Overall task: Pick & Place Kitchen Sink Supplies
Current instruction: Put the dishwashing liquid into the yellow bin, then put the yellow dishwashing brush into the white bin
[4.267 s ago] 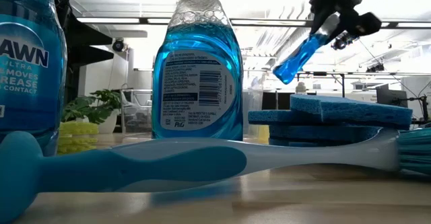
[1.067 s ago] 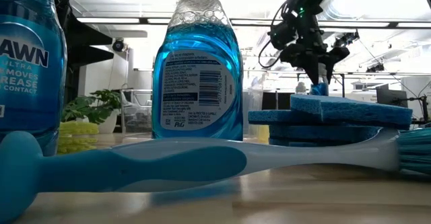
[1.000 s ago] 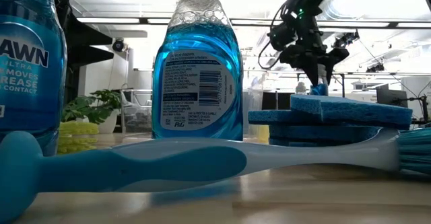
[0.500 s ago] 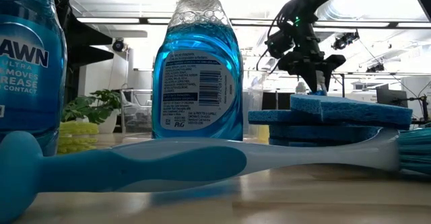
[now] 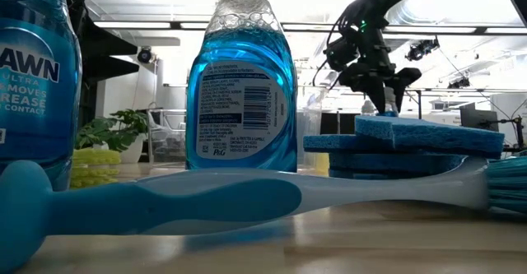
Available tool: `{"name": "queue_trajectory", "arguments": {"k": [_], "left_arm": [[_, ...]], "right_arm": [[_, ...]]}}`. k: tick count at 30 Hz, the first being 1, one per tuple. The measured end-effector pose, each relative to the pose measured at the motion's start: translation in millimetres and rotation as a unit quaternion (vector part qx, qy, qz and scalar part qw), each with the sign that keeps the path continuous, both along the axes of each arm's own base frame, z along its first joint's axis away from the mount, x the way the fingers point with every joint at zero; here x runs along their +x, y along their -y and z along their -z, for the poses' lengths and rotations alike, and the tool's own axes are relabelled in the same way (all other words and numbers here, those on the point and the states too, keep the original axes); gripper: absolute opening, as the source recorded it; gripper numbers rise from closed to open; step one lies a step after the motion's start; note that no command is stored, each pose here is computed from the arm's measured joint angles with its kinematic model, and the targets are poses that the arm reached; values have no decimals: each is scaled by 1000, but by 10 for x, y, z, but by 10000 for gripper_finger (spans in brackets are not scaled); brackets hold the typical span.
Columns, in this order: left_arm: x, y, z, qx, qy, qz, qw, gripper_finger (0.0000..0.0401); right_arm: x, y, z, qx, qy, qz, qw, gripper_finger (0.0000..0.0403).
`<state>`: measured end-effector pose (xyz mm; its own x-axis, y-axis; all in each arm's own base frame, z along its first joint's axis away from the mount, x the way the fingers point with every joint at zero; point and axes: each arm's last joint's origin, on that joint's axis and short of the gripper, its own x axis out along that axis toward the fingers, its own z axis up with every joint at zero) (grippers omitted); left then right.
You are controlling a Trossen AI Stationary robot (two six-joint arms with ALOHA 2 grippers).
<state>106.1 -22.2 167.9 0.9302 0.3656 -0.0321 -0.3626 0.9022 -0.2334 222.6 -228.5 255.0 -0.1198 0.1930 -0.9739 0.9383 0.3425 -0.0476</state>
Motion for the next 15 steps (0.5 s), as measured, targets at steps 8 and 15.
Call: {"name": "queue_trajectory", "arguments": {"k": [8, 15], "left_arm": [[0, 0, 0, 0, 0, 0, 1000, 264], [0, 0, 0, 0, 0, 0, 1000, 264]], "right_arm": [[6, -2, -10, -1, 7, 6, 1000, 211], [4, -2, -15, -3, 8, 6, 1000, 237]]}}
